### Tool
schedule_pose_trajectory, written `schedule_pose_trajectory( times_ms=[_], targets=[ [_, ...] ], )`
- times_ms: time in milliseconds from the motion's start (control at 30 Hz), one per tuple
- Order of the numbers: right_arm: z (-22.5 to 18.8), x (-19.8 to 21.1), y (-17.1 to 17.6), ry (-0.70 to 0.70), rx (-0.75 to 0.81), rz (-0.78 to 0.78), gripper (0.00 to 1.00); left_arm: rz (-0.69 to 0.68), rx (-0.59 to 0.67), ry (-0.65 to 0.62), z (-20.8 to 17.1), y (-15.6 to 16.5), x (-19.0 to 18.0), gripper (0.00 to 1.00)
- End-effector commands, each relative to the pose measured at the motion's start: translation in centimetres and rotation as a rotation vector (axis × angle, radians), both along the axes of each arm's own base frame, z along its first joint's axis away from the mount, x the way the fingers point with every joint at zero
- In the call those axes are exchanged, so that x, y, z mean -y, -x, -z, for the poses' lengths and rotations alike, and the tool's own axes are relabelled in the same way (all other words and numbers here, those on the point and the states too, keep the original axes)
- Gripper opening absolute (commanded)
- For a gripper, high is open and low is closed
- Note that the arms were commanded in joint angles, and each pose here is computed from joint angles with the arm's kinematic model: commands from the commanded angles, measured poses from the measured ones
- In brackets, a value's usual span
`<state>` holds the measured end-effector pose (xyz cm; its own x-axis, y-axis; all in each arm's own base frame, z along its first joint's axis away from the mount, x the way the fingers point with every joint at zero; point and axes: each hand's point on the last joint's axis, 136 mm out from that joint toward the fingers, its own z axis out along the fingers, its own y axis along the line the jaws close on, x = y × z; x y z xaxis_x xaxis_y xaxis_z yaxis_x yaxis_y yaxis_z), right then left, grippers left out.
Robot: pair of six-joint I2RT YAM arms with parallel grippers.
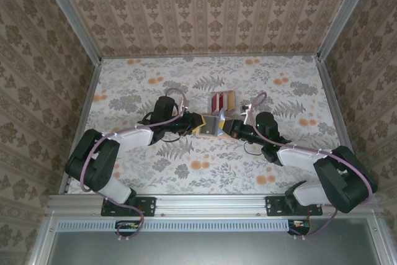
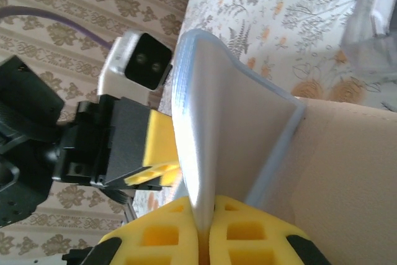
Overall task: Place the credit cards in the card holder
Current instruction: Flip over the card slot in the card holder.
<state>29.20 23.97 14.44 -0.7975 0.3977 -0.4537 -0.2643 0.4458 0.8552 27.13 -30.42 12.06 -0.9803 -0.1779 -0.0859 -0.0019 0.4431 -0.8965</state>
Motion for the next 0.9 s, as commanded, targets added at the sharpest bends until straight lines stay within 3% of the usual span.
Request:
schedule_pose_trajectory(
  times_ms=[0,133,267,333,500,667,867],
  targets=[
    [0.6,0.6,-0.3,0.018,0.009,0.031,0.11,0.001,0.034,-0.013,-0.4,0.2,-0.7,0.24],
    [3.3,1.8,-0.2,0.124,-0.059,0.076,0.16,0.006,0.053,-0.060,-0.2,0.3,-1.2,0.15],
    [8.0,5.3,0.4,0.372,-0.218,0.187,0.27,-0.003,0.078,-0.149,0.6,0.2,-2.1,0.13],
    [8.7,6.0,0.8,0.411,-0.237,0.200,0.36,0.001,0.094,-0.207,1.0,0.4,-2.6,0.13],
    [8.4,5.8,1.1,0.434,-0.238,0.165,0.45,0.009,0.092,-0.262,2.3,0.6,-3.2,0.13],
    [5.4,4.0,0.8,0.443,-0.180,0.081,0.46,0.017,0.087,-0.272,3.2,0.8,-3.1,0.13],
    [3.1,-1.8,1.5,0.480,-0.112,-0.106,0.38,0.023,0.066,-0.280,4.5,0.9,-3.1,0.12]
  ],
)
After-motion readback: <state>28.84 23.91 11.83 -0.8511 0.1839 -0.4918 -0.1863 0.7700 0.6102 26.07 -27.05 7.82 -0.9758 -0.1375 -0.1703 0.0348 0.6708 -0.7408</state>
